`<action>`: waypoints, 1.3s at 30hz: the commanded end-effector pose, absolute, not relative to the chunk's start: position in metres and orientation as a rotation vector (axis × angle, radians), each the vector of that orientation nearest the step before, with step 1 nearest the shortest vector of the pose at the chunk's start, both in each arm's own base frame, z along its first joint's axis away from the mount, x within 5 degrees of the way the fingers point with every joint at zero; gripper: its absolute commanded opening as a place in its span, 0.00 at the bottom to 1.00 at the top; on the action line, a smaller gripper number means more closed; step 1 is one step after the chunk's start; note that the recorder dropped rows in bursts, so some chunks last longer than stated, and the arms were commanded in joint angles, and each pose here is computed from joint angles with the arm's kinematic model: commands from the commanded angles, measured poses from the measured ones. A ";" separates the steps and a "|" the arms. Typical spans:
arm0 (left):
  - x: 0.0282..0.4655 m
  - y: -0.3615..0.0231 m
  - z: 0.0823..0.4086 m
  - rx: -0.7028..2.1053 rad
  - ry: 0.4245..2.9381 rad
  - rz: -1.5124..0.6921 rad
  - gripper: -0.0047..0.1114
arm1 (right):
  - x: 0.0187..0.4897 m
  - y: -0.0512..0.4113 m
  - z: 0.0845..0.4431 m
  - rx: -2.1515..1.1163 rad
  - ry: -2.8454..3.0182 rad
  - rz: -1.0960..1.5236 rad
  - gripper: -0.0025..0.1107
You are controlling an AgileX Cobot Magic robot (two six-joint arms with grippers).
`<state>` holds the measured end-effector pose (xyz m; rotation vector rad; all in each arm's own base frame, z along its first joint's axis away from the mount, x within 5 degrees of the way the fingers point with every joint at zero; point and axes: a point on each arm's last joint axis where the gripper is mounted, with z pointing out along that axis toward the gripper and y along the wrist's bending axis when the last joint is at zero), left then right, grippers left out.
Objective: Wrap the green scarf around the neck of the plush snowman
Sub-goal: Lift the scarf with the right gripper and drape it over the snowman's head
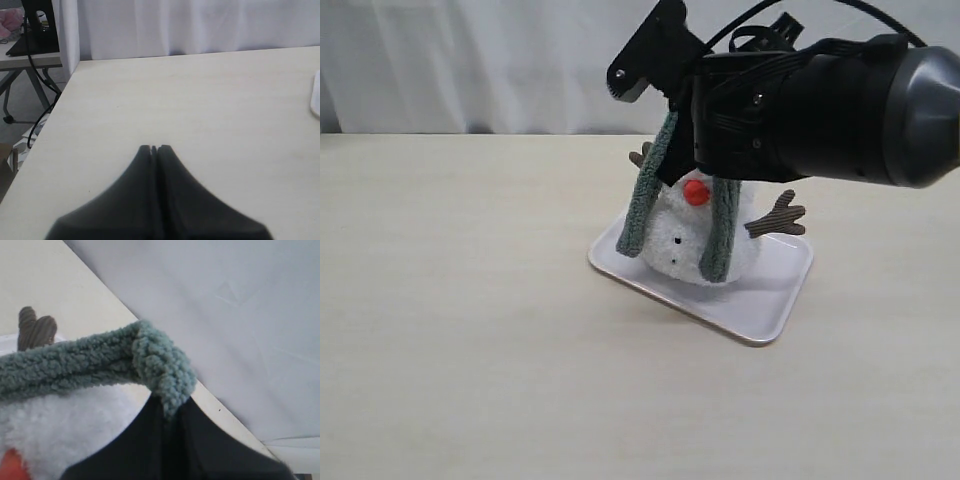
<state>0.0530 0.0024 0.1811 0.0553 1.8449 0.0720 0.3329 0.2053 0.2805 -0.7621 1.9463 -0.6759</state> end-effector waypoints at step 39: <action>0.053 0.002 0.181 0.055 1.839 0.072 0.04 | 0.341 0.180 0.277 -0.556 2.186 -0.481 0.50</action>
